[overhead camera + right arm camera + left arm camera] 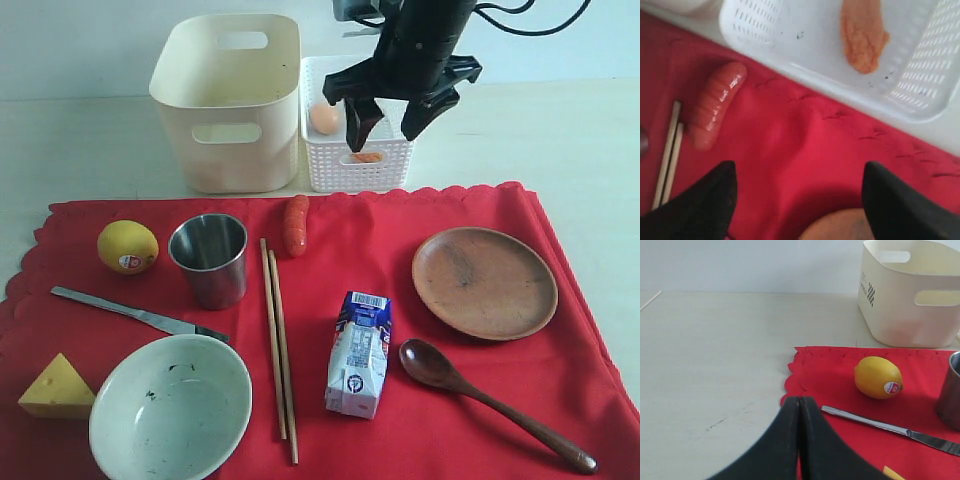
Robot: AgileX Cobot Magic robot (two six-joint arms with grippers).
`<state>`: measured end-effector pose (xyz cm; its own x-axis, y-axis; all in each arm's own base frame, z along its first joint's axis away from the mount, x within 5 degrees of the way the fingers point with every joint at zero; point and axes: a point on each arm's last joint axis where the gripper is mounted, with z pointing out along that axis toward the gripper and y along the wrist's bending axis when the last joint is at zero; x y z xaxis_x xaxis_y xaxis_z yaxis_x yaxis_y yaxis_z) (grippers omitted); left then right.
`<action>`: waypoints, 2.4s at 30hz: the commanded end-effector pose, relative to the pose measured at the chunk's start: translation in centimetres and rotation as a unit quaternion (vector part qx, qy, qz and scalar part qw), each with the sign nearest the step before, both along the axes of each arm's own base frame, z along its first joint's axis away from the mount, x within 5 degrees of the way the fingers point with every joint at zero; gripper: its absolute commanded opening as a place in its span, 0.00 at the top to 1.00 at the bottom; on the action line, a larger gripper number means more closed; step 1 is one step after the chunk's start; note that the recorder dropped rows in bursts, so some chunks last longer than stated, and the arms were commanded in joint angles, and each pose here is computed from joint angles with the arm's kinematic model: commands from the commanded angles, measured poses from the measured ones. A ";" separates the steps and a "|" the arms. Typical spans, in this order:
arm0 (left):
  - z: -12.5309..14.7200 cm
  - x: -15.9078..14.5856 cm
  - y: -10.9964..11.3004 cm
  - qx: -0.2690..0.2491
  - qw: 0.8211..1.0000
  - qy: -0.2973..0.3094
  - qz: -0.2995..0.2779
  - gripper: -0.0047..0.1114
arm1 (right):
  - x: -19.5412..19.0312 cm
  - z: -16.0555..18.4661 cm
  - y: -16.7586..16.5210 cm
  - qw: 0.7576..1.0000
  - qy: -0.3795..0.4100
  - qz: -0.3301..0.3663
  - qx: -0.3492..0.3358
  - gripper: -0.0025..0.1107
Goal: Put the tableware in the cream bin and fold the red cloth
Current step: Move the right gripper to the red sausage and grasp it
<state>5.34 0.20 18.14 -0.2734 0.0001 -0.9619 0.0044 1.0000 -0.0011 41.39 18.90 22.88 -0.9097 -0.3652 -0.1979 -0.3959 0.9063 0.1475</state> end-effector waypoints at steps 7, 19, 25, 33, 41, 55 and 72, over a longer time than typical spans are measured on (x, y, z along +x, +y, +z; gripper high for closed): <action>0.0 0.0 0.0 -0.006 1.000 -0.004 0.000 0.96 | -0.8 1.3 1.2 0.998 0.022 0.000 0.062 0.39; 0.0 0.0 0.0 -0.006 1.000 -0.004 0.000 0.96 | -3.5 0.8 7.7 0.995 -0.043 0.083 0.032 0.39; 0.0 0.0 0.0 -0.006 1.000 -0.004 0.000 0.96 | -3.9 -1.5 9.4 0.995 -0.035 0.094 0.011 0.39; 0.0 0.0 0.0 -0.006 1.000 -0.004 0.000 0.96 | -3.1 -4.3 9.9 0.997 -0.034 0.062 0.003 0.39; 0.0 0.0 0.0 -0.006 1.000 -0.004 0.000 0.96 | -2.3 -6.4 9.9 0.998 -0.044 0.028 -0.018 0.39; 0.0 0.0 0.0 -0.006 1.000 -0.004 0.000 0.96 | -2.0 -9.6 10.1 0.999 -0.023 0.017 -0.030 0.39; 0.0 0.0 0.0 -0.006 1.000 -0.004 0.000 0.96 | -1.9 -10.9 10.1 0.999 -0.014 0.009 -0.033 0.58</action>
